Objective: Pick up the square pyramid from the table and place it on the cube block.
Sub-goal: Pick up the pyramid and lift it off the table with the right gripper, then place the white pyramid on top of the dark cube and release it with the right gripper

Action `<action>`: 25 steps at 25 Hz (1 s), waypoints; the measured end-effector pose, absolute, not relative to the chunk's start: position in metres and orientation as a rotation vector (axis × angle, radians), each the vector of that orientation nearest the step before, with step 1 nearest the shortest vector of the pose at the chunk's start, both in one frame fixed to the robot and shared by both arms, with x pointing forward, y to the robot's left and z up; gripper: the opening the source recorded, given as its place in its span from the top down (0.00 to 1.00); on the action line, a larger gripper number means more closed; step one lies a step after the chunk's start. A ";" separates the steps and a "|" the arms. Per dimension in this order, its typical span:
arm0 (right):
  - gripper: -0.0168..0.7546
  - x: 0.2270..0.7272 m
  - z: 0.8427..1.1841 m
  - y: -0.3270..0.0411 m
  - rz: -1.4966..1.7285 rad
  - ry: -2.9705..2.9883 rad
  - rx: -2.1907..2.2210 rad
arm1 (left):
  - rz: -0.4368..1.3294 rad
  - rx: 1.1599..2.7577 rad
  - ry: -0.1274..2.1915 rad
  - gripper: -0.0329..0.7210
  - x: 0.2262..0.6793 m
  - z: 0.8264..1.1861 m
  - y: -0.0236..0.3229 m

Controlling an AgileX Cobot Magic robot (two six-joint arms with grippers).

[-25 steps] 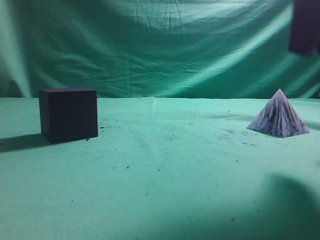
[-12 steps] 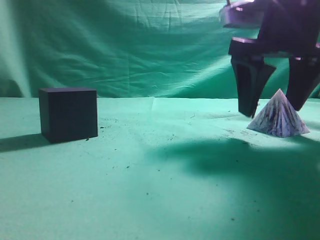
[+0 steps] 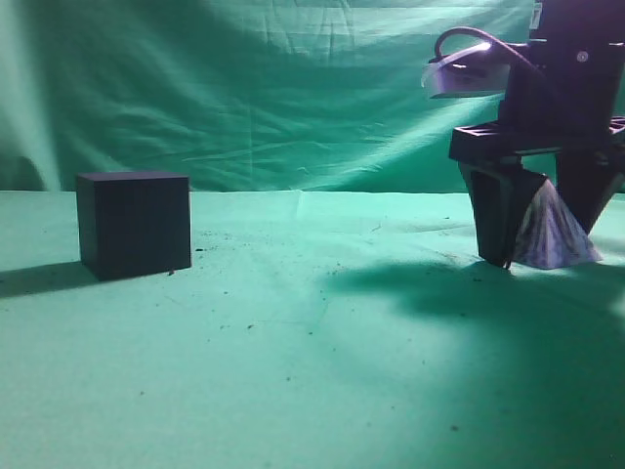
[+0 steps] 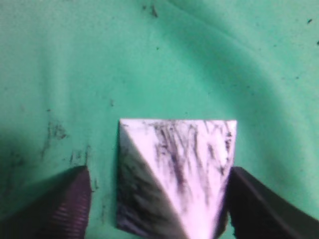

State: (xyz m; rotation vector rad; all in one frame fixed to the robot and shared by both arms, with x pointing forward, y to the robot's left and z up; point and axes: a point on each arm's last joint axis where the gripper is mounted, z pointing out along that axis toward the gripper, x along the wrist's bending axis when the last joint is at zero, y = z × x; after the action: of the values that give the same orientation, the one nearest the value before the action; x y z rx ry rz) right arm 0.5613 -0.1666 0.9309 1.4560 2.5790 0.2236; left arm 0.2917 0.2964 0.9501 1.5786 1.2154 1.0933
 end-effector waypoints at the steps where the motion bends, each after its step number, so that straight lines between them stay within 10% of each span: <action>1: 0.28 0.561 0.931 -0.167 0.216 2.574 1.474 | 1.093 1.579 1.215 0.96 0.292 0.950 0.296; 5: 0.52 0.560 0.931 -0.166 0.163 2.550 1.500 | 1.093 1.579 1.215 0.96 0.292 0.950 0.296; 14: 0.51 0.572 0.963 -0.165 0.071 2.514 1.487 | 1.093 1.579 1.215 0.96 0.292 0.950 0.296; 25: 0.51 0.528 1.081 -0.024 0.643 2.646 1.065 | 1.093 1.579 1.215 0.96 0.292 0.950 0.296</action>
State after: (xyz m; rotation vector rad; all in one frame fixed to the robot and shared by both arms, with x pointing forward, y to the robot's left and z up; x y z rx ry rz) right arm 0.5277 -0.0245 1.0810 1.0645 2.6457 0.6425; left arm 0.2917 0.2964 0.9501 1.5786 1.2154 1.0933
